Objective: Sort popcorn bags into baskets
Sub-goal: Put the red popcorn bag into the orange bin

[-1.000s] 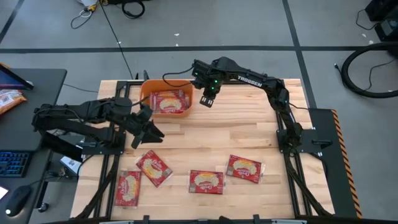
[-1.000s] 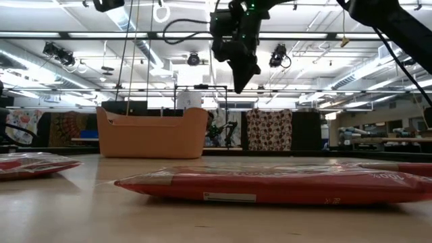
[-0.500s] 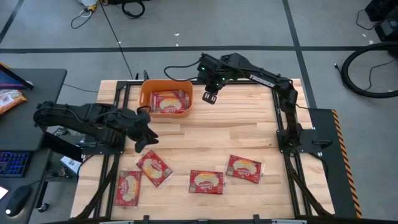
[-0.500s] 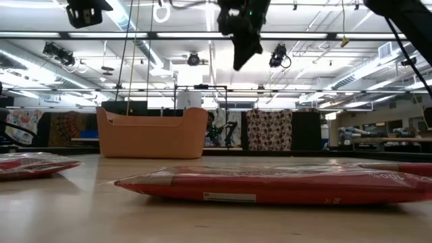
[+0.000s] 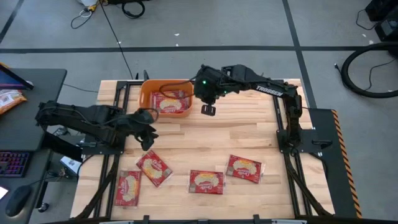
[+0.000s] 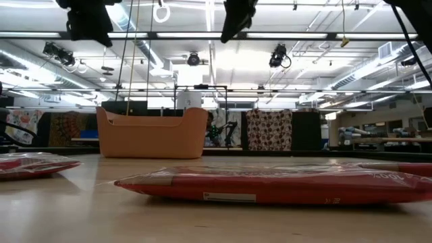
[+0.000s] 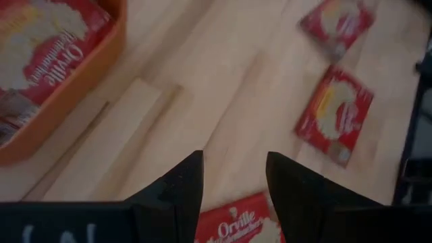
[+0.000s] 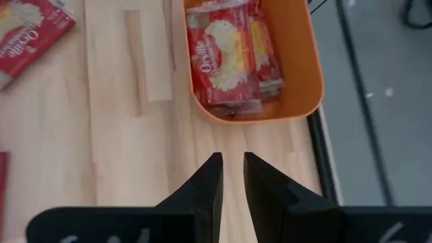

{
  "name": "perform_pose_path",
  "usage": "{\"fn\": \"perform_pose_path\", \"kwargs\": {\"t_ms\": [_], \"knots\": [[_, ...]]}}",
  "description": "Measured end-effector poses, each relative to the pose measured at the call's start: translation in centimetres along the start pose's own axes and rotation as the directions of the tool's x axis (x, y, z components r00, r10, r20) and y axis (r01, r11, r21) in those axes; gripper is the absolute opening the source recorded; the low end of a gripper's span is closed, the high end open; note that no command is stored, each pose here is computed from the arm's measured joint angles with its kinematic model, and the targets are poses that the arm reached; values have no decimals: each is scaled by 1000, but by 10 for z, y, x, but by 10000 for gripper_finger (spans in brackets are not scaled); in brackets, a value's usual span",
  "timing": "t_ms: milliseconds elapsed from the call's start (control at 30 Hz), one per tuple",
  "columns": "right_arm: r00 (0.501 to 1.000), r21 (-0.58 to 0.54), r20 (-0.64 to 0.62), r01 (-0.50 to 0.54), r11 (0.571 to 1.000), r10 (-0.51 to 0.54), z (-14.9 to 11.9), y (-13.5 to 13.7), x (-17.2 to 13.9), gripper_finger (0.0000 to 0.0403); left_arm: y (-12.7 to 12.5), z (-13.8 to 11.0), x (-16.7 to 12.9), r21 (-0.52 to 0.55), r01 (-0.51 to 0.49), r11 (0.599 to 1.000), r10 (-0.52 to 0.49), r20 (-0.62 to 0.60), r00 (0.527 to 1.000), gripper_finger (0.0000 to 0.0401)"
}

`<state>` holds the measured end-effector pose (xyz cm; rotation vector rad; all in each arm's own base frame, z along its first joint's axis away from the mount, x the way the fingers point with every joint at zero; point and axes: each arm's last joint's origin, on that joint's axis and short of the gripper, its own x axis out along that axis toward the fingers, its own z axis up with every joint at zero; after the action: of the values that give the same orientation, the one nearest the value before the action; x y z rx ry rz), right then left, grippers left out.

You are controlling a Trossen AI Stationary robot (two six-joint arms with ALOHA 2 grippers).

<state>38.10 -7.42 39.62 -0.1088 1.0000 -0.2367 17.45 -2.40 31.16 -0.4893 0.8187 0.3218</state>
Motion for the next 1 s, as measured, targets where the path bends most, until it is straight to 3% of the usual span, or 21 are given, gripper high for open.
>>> {"fn": "perform_pose_path", "kwargs": {"t_ms": [233,400,700,1000], "knots": [[999,-85,24,25,996,-23,5,26,-5,62,-10,-2,31,70,3,998,8,-163,987,167],[999,-147,40,17,989,-11,6,40,-7,56,-19,-6,48,191,49,980,-1,-245,969,167],[994,-219,112,21,976,3,13,66,-9,43,-32,-13,54,331,49,942,26,-217,976,167],[988,-219,97,-100,970,124,-1,102,35,42,-45,-19,54,362,86,928,-14,-198,980,167]]}}
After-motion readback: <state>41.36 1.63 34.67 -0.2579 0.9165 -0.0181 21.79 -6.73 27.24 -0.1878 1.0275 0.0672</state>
